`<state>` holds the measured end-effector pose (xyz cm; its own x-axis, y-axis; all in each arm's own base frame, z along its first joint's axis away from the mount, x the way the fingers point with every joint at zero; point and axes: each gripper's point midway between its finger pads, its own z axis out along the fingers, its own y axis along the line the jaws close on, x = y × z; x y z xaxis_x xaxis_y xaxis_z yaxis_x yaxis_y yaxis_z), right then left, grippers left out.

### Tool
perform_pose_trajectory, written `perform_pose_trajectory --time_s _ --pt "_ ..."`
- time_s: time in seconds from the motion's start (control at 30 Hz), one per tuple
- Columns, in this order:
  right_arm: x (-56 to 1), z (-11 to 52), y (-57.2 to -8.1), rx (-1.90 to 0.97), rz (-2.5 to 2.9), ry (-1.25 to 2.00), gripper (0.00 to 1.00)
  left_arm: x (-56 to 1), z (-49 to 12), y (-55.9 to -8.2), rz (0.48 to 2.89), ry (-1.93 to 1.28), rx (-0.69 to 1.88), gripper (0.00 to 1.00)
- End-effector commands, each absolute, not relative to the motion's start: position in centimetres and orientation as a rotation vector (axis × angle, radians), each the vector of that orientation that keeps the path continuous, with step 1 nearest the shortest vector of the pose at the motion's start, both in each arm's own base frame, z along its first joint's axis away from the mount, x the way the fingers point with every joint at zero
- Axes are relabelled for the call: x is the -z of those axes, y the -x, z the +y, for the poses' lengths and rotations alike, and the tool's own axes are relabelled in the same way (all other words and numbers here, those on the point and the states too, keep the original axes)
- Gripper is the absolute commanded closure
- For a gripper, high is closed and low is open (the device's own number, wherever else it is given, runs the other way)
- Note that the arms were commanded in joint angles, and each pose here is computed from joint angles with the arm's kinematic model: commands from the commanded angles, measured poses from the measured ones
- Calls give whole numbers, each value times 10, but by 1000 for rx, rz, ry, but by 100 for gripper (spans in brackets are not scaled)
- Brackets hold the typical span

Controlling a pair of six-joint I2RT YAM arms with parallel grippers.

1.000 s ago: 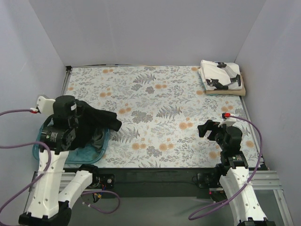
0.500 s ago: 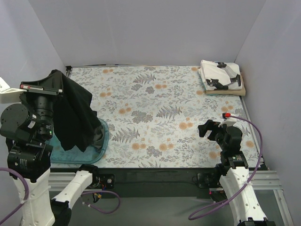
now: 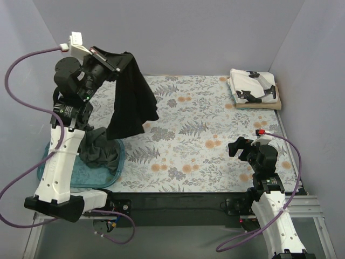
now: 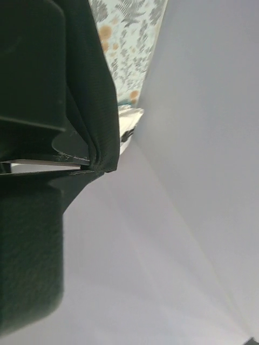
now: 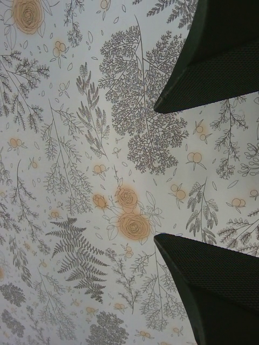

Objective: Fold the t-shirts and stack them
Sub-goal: Move the tshirt to the center of the board, then flatten the tshirt out

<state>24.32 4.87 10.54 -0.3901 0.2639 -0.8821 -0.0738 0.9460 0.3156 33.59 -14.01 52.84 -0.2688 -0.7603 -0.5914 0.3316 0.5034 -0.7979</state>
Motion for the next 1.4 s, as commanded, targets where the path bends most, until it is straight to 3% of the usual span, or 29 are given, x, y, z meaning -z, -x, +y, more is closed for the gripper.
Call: perform_pose_trajectory --time_s 0.0,0.33,0.47,0.57,0.6,0.67,0.73,0.77,0.8,0.87,1.0,1.13,1.37 --pt "-111 44 -247 -340 1913 -150 2 -566 -184 -308 1401 188 1258 100" --pt "-104 46 -247 -366 1949 -195 2 -519 -348 -311 1612 -142 1362 100" --pt "-108 40 -247 -335 1943 -222 2 -504 -337 -326 1644 -54 1243 100" --pt "-113 39 -247 -341 1915 -254 2 -452 -296 -349 1700 139 983 100" --pt "-113 40 -247 -365 1913 -293 2 -400 -283 -357 1792 197 858 100" --pt "-109 36 -244 -387 1906 -415 2 -357 -235 -367 1822 419 652 98" --pt "-107 38 -243 -388 1911 -385 2 -295 -209 -372 1934 494 550 85" --pt "-108 38 -242 -383 1908 -369 2 -273 -207 -370 2003 489 553 55" --pt "-108 38 -242 -382 1913 -367 2 -257 -204 -369 2054 490 548 43" --pt "-111 39 -242 -386 1915 -354 2 -219 -187 -363 2168 534 470 29" --pt "-109 55 -241 -441 1991 -246 2 -169 -171 -343 2295 604 340 23" --pt "-90 77 -235 -522 2152 -125 2 -136 -190 -303 2417 577 533 21" --pt "-96 127 -236 -592 2187 65 8 -78 -192 -220 2582 517 628 20"
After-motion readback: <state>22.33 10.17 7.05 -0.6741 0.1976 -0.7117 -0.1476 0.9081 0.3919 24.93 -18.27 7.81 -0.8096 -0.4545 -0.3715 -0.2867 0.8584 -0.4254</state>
